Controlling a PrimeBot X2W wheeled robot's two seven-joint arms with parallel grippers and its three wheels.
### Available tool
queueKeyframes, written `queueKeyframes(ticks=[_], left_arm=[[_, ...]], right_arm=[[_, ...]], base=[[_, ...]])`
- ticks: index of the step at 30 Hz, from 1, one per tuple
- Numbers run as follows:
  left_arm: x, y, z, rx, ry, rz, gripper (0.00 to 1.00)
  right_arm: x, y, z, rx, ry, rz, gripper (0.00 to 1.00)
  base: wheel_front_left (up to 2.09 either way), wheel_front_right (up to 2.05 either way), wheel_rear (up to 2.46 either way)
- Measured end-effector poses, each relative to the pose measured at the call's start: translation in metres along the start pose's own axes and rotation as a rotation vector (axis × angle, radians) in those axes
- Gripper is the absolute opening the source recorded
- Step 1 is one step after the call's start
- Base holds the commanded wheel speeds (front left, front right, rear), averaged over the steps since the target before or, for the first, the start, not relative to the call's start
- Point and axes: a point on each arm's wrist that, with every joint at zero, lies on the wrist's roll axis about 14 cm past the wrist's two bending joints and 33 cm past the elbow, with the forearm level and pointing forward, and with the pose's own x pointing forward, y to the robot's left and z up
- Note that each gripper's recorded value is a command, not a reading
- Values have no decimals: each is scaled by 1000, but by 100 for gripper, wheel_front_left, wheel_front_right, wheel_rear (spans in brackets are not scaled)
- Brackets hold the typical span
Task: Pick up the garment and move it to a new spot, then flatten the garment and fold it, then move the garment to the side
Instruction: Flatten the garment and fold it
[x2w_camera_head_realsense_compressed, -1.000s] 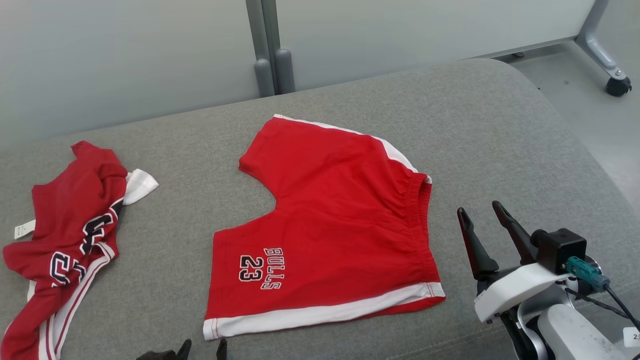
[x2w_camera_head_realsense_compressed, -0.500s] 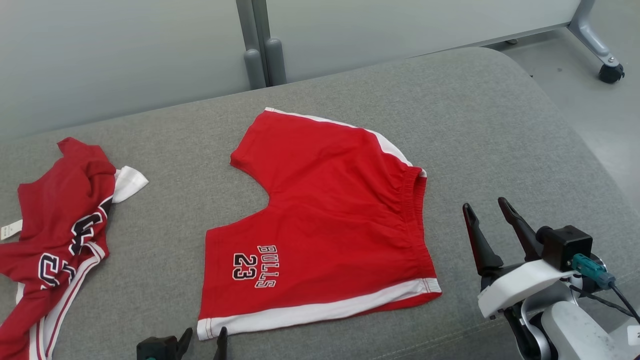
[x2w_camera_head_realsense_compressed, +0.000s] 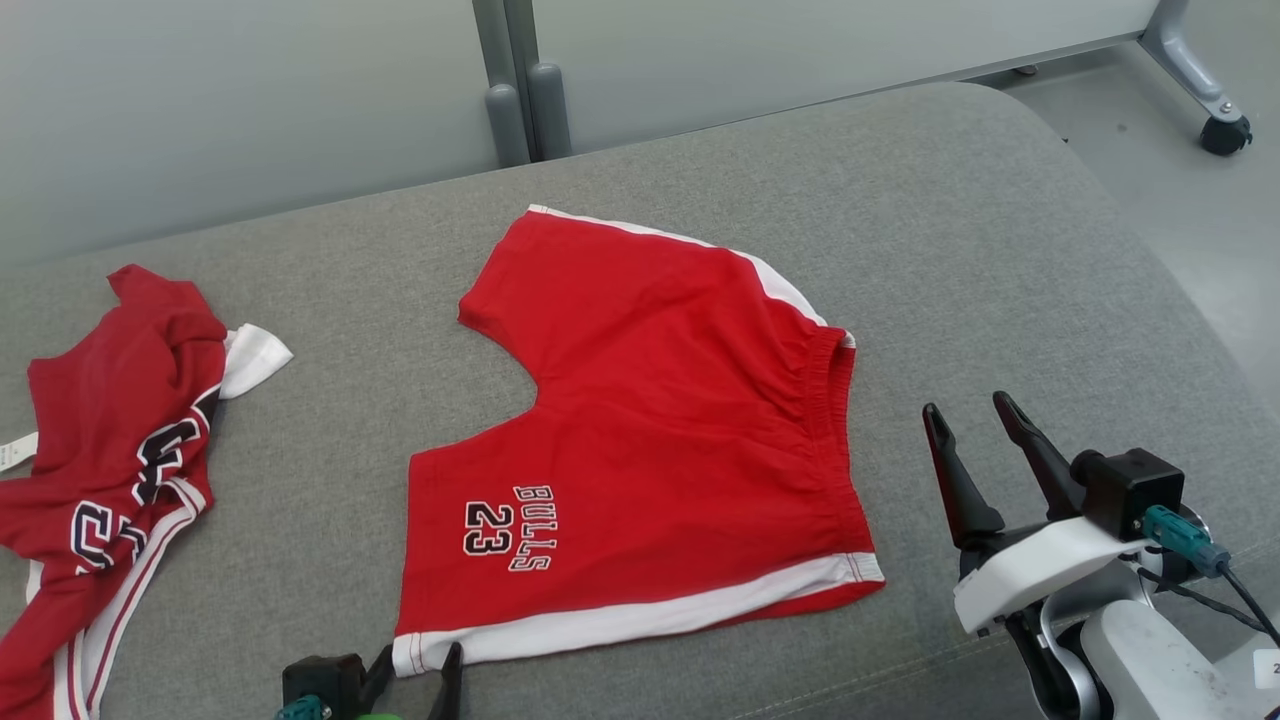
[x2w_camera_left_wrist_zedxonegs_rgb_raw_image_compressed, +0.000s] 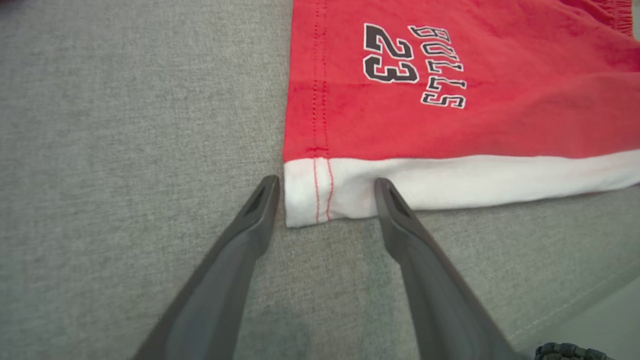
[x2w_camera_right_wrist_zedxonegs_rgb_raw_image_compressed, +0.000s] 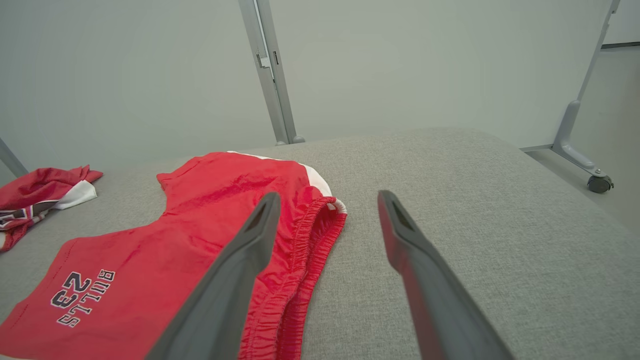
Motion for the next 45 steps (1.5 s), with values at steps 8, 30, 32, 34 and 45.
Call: queueKeyframes(ticks=[8,30,32,34,45], left_arm=[[4,-1,7,-4,-27,-12,0],[0,-3,15,-40,-79,-27,0],[0,-4,14,-42,-75,-31,0],[0,-4,12,-43,-70,-30,0],[3,5,14,-57,-75,-7,0]], right_arm=[[-3,8,-17,0,55,54,100],[-50,47,-106,-42,383,300,100],[-49,50,-111,-43,403,316,100],[-45,50,-115,-51,417,324,100],[-29,55,-131,-78,472,365,40]], base=[[0,0,0],[0,0,0],[0,0,0],[0,0,0],[0,0,0]])
